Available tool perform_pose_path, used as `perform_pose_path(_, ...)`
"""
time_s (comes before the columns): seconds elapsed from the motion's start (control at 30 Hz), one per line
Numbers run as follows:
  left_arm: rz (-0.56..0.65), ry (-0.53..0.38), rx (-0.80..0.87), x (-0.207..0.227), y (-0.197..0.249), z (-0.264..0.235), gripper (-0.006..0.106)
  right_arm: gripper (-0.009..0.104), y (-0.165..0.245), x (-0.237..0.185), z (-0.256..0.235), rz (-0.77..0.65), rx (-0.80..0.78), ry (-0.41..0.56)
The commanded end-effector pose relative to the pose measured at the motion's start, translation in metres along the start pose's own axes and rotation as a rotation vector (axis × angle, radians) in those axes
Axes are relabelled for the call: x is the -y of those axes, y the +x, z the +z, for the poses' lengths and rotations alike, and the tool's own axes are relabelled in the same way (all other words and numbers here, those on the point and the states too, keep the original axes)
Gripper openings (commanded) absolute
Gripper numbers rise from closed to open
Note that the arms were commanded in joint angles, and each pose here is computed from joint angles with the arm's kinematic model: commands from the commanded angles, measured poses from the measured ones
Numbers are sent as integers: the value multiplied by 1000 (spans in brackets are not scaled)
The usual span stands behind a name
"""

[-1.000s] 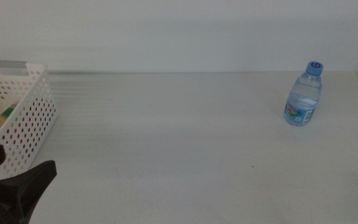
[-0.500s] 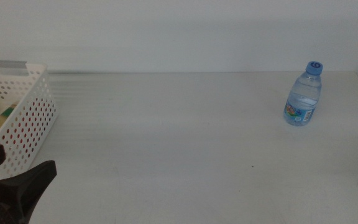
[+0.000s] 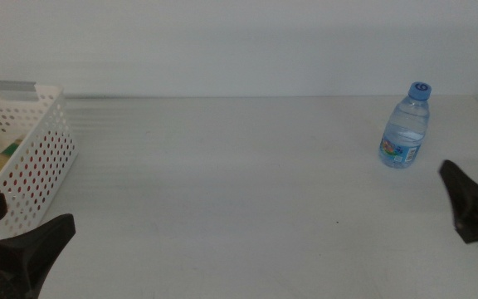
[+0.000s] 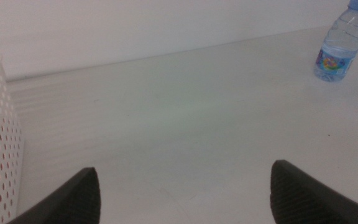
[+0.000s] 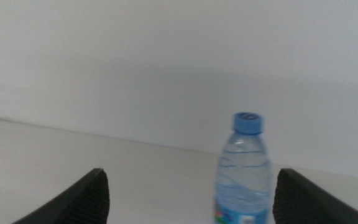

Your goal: Use arms to grab the bottles and put them into the dustbin to the left of the table.

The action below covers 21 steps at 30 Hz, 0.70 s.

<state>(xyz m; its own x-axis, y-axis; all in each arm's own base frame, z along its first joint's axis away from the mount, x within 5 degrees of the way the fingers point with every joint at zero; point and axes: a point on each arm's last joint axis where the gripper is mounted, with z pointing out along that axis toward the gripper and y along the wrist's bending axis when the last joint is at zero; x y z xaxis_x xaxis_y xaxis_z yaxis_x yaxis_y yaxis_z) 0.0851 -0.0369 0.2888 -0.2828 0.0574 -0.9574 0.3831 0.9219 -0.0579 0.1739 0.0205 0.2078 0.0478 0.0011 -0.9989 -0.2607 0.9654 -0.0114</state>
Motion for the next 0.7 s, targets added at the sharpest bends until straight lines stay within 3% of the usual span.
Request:
perform_pose_path(0.0, -23, 7, 98, 1, -16, -2, 90, 96, -11, -1, 15, 38, 141, -59)
perform_pose_path(0.13, -23, 7, 98, 1, -16, -2, 90, 96, 4, 4, 34, 117, 109, -78)
perform_pose_path(0.67, -23, 7, 98, 1, -16, -2, 90, 96, 27, 46, 132, 11, -42, 61)
